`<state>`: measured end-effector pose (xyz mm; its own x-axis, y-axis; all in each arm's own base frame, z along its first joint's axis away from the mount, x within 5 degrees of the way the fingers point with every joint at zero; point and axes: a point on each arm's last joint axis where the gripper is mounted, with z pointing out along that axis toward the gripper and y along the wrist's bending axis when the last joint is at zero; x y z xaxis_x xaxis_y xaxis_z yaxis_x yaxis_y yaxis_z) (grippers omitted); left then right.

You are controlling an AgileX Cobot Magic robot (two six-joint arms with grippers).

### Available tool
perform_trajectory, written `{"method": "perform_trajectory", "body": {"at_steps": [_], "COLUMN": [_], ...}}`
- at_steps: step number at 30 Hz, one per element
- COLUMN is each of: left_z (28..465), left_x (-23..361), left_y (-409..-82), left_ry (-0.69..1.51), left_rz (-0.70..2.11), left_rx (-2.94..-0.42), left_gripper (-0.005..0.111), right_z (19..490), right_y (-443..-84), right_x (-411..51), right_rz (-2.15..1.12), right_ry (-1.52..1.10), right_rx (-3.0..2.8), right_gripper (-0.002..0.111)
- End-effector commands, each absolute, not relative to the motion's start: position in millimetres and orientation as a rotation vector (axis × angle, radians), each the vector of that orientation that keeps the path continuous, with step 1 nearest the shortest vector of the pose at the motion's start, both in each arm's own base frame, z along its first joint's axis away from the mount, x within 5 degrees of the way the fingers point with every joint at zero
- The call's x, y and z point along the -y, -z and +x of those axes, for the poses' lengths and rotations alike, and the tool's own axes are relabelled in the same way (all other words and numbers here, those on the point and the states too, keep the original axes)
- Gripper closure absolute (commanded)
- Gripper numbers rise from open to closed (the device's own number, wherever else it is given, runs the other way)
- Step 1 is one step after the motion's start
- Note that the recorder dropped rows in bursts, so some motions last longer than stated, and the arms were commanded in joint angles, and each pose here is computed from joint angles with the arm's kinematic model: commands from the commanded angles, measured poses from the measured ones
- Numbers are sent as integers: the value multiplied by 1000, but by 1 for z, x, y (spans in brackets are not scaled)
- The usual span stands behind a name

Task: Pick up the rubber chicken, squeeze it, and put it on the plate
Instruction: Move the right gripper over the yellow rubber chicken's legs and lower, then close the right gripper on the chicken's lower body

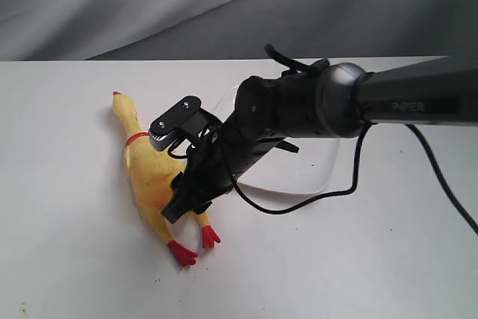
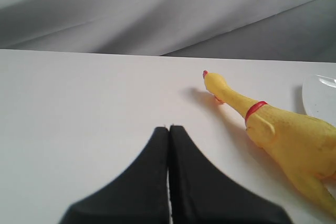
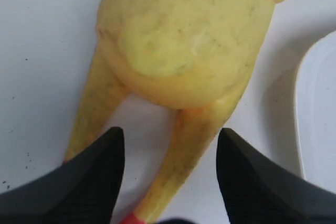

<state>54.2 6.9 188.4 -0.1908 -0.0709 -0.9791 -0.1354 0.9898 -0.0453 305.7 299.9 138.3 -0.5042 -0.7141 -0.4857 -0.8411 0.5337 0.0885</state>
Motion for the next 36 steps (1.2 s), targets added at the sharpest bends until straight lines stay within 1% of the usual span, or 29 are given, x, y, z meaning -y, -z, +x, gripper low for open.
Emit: {"method": "perform_trajectory", "body": {"at_steps": [1,9,15,21,24,31,36], "left_z": [54,54,54,54,54,54,54], "left_x": [-7,-7,-7,-7,-7,-7,-7], "left_y": [-188,-188,-188,-188,-188,-188,-188], "left_ry": [-47,-47,-47,-47,-47,-47,-47], "left_rz": [-167,-167,-167,-167,-167,-167,-167], "left_rx": [-1760,-1760,-1760,-1760,-1760,-1760,-1760], "left_gripper": [107,107,107,107,107,107,107], "right_z": [310,312,313,313,313,313,313], "right_y": [-127,-117,-117,-117,-117,-109,-113], "right_x": [-308,-308,-308,-308,-307,-307,-307], "right_rz": [-1286,-1292,-1303,-1303,-1307,-1327,-1330], "right_ry": [-447,-427,-416,-416,-412,-394,-391], "right_rx": [-2388,-2394,-2386,-2386,-2384,-2393,-2381], "right_gripper": [59,60,64,66,72,107,108]}}
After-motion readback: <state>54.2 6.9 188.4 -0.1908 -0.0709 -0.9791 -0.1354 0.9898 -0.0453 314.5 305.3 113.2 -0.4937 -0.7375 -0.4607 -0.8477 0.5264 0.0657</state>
